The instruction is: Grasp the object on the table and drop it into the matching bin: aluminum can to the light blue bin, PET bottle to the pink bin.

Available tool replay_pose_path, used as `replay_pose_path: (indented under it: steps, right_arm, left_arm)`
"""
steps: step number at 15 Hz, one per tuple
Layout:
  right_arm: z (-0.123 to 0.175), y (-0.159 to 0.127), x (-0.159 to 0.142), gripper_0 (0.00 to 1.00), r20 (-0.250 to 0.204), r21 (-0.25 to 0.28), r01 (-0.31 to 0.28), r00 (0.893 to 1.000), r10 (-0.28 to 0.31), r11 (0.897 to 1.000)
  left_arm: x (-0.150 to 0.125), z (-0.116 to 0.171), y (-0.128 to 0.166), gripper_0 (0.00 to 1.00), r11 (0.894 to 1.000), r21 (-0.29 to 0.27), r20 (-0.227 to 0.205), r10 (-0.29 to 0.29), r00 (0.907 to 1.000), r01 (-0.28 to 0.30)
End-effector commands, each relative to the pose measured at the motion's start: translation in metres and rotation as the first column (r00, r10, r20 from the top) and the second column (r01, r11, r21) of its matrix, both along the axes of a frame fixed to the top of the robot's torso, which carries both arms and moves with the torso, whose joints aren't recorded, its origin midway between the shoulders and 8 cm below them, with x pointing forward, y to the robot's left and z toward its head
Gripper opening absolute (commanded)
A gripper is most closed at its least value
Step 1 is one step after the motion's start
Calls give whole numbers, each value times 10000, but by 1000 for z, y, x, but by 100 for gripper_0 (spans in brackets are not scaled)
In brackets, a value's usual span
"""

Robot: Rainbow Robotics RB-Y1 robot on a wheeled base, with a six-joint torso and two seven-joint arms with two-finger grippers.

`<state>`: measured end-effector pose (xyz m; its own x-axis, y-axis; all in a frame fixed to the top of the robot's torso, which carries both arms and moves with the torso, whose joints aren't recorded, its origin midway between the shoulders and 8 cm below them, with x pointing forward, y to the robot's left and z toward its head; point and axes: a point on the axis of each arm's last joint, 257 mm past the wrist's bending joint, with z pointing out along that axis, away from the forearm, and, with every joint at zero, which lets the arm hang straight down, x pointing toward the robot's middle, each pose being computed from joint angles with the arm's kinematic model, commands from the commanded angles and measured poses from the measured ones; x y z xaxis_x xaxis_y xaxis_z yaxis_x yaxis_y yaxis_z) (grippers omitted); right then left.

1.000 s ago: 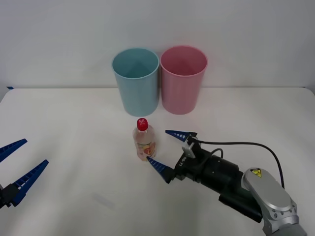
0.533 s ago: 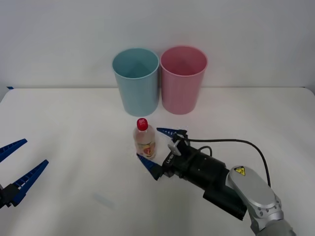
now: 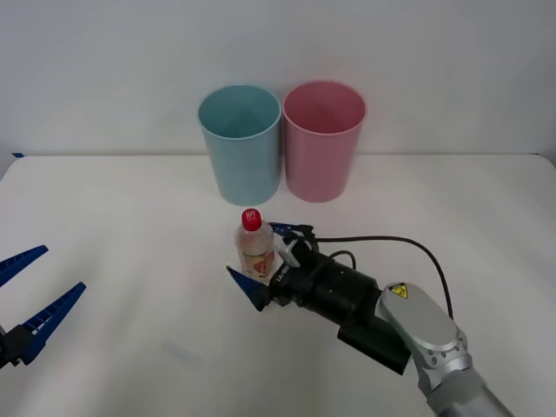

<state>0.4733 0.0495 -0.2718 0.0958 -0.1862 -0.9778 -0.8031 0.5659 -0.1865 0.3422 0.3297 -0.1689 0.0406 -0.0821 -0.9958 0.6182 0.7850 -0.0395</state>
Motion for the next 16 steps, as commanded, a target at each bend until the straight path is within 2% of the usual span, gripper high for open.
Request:
replay_pose_path:
  steps: [1,5,6,7,8,9,14,16]
  right_arm:
    - [1,6,1,100,-11,21,55,10000,-55,10000]
    - [0,6,2,100,-30,-8,164,9999,-164,9999]
    - [-1,5,3,94,-17,-22,193,9998,-193,9998]
    - [-1,4,4,45,-29,-20,240,9997,-240,9997]
    - [-1,4,5,13,9,-54,281,9996,-281,9996]
    - [-1,4,4,0,-30,-32,286,9996,-286,9996]
    - [1,3,5,0,-32,-15,350,9994,-350,9994]
    - [7,0,3,0,-14,169,379,9993,-378,9991]
  left_arm:
    - [0,0,0,100,10000,0,0,0,10000,0]
    - [0,0,0,100,10000,0,0,0,10000,0]
    - [0,0,0,100,10000,0,0,0,10000,0]
    - [0,0,0,100,10000,0,0,0,10000,0]
    - [0,0,0,100,10000,0,0,0,10000,0]
    - [0,0,0,100,10000,0,0,0,10000,0]
    - [0,0,0,100,10000,0,0,0,10000,0]
    - [0,0,0,100,10000,0,0,0,10000,0]
